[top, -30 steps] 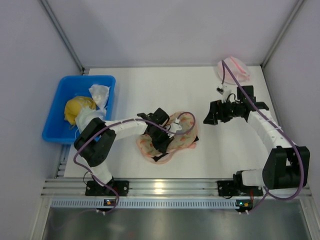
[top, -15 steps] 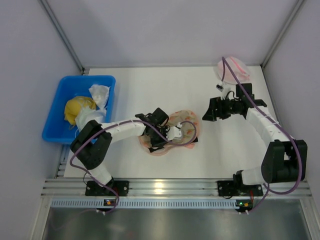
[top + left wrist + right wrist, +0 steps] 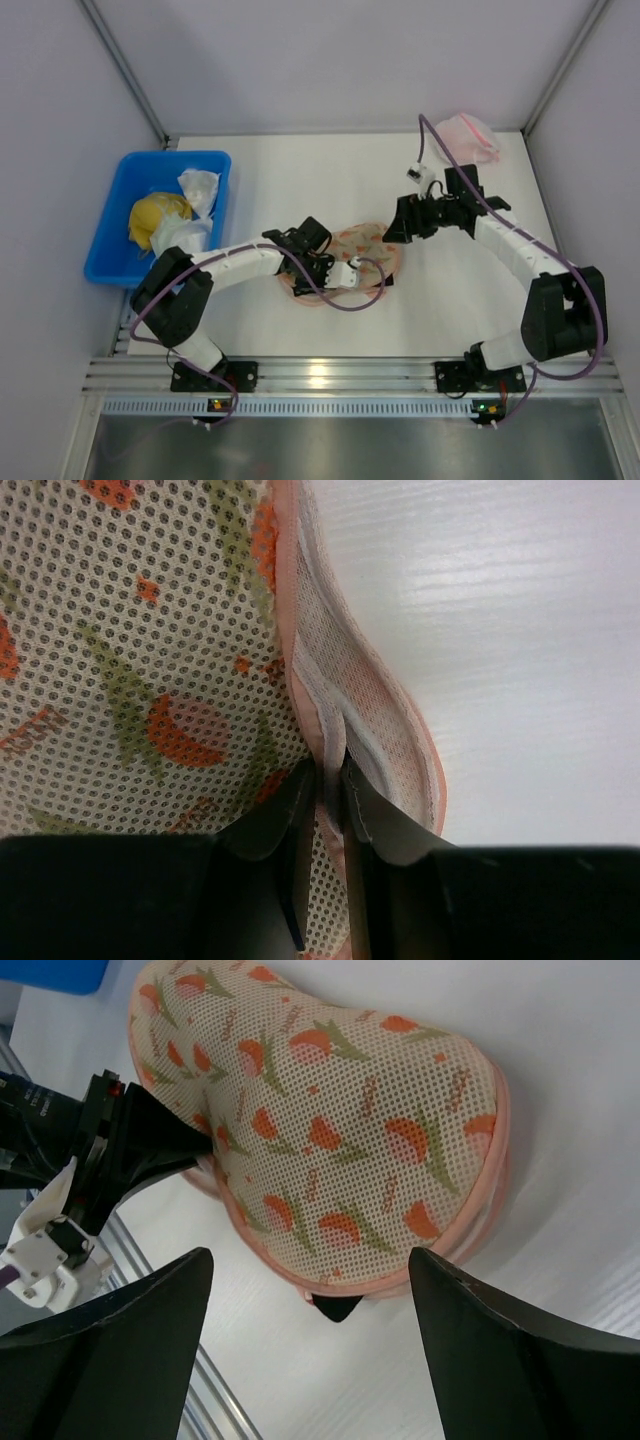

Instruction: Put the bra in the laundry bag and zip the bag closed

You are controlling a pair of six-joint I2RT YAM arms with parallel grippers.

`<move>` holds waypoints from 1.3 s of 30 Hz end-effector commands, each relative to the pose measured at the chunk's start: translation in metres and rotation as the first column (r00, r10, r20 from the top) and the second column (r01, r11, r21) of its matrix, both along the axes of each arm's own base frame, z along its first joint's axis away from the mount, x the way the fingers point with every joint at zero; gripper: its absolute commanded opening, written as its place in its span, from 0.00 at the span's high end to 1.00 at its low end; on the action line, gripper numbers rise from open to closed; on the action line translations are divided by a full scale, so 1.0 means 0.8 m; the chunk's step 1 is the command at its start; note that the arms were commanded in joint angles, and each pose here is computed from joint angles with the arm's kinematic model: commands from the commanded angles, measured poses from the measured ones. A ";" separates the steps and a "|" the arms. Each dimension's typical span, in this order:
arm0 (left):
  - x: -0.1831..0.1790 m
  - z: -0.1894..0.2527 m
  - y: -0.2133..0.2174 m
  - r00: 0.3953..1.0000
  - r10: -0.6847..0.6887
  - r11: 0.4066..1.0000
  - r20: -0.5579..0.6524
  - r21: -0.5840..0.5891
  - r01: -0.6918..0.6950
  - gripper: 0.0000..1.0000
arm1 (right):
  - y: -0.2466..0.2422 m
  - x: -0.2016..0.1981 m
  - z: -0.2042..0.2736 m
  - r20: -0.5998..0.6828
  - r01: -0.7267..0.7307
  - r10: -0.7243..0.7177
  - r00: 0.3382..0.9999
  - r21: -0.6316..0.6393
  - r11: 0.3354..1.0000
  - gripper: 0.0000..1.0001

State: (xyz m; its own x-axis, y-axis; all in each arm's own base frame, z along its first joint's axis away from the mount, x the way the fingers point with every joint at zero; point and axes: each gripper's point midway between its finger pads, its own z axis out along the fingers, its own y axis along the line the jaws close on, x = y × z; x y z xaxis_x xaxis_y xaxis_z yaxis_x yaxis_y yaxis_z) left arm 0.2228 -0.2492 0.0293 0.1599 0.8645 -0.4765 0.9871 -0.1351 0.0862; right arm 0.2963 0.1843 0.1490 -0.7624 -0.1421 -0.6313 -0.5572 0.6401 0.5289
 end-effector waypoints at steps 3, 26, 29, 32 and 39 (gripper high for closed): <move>-0.007 0.000 0.015 0.994 -0.097 0.995 0.045 0.018 0.096 0.78 | 0.026 0.027 0.018 0.102 -0.080 0.084 0.991 -0.034 0.996 0.18; -0.004 0.109 0.030 0.978 0.106 0.990 0.181 -0.110 -0.087 0.48 | 0.080 -0.064 -0.073 -0.096 -0.368 0.360 0.928 -0.085 0.926 0.55; -0.024 0.114 0.053 0.979 0.113 0.992 0.169 -0.080 -0.101 0.48 | 0.074 -0.079 -0.075 -0.128 -0.375 0.364 0.923 -0.081 0.923 0.57; -0.047 0.104 0.075 0.986 0.122 0.992 0.112 -0.025 -0.120 0.51 | 0.068 -0.093 -0.079 -0.153 -0.375 0.360 0.920 -0.081 0.924 0.57; -0.077 0.058 0.098 0.993 0.117 0.988 -0.014 0.100 -0.115 0.54 | 0.067 -0.134 -0.056 -0.178 -0.434 0.430 0.885 0.019 0.901 0.56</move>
State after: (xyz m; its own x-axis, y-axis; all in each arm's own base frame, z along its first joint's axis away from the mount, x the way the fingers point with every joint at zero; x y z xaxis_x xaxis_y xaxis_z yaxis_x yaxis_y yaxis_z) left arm 0.1781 -0.1850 0.0944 0.0972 0.8894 -0.4466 0.9876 -0.0307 0.1539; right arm 0.2046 0.2307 0.0753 -0.7560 -0.4937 -0.4298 -0.6485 0.4756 0.5944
